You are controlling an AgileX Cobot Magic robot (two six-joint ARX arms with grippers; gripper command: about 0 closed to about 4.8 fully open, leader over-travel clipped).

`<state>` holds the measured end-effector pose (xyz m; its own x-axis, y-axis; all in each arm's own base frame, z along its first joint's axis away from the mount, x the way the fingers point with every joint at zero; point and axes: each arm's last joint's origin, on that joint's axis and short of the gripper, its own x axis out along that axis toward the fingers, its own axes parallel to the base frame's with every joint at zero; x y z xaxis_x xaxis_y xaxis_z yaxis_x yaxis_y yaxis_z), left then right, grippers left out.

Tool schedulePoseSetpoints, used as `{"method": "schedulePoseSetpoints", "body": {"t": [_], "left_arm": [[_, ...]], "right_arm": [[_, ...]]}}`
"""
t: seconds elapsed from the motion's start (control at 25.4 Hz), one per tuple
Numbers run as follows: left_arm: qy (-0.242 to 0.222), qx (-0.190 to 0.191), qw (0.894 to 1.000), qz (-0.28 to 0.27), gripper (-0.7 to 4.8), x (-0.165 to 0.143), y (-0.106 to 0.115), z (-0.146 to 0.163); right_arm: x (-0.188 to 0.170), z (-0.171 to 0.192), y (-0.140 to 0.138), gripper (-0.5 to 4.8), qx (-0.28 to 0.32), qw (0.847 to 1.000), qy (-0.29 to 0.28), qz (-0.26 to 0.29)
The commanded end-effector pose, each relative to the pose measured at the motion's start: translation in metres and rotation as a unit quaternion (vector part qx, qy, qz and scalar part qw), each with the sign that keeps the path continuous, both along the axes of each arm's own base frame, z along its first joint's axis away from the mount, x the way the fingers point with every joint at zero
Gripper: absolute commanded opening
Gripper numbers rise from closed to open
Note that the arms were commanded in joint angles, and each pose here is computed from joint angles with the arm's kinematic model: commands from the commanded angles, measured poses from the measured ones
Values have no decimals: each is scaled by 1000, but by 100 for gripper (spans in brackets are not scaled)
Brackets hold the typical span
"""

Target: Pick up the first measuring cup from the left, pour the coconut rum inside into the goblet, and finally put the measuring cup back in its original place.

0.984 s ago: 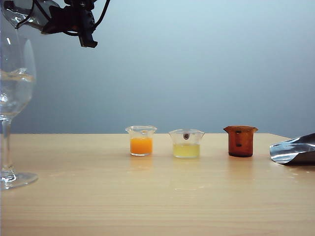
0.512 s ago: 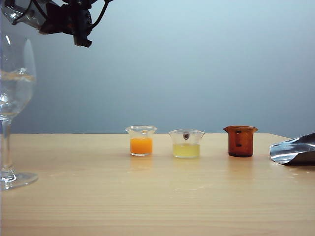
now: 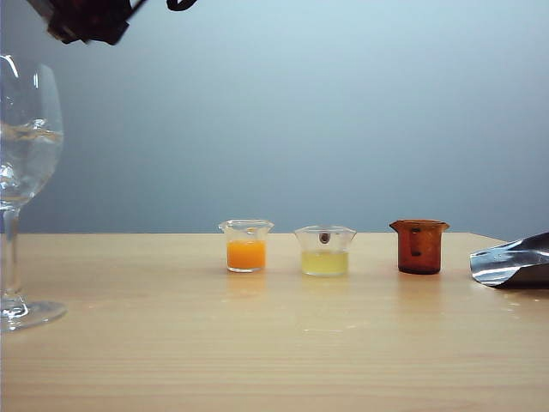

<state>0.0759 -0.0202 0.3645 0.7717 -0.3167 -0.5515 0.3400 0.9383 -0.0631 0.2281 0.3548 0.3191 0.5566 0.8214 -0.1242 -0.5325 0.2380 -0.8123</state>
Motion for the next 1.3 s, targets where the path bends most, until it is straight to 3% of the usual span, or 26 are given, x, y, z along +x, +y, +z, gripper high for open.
{"method": "schedulePoseSetpoints", "body": {"t": [0.04, 0.2, 0.35, 0.59, 0.79, 0.87, 0.98, 1.18, 1.3], "left_arm": [[-7, -2, 1000, -1, -3, 0, 0, 2], [-7, -2, 1000, -1, -3, 0, 0, 2], [-7, -2, 1000, -1, -3, 0, 0, 2], [-7, -2, 1000, -1, -3, 0, 0, 2], [-7, -2, 1000, -1, -3, 0, 0, 2], [-7, -2, 1000, 0, -3, 0, 0, 2], [-7, -2, 1000, 0, -3, 0, 0, 2], [-7, -2, 1000, 0, -3, 0, 0, 2], [-7, -2, 1000, 0, -3, 0, 0, 2]], "right_arm": [[5, 8, -5, 198, 93, 991, 95, -25], [18, 12, -17, 198, 163, 968, 181, -57], [48, 14, -42, 198, 236, 930, 273, -75], [59, 0, -54, 198, 250, 914, 310, -83], [56, -38, -60, 198, 283, 902, 316, -83], [53, -65, -62, 198, 307, 890, 326, -88], [53, -88, -55, 198, 306, 875, 362, -97], [50, -122, -37, 199, 295, 866, 389, -106], [55, -149, -29, 200, 311, 849, 409, -121]]}}
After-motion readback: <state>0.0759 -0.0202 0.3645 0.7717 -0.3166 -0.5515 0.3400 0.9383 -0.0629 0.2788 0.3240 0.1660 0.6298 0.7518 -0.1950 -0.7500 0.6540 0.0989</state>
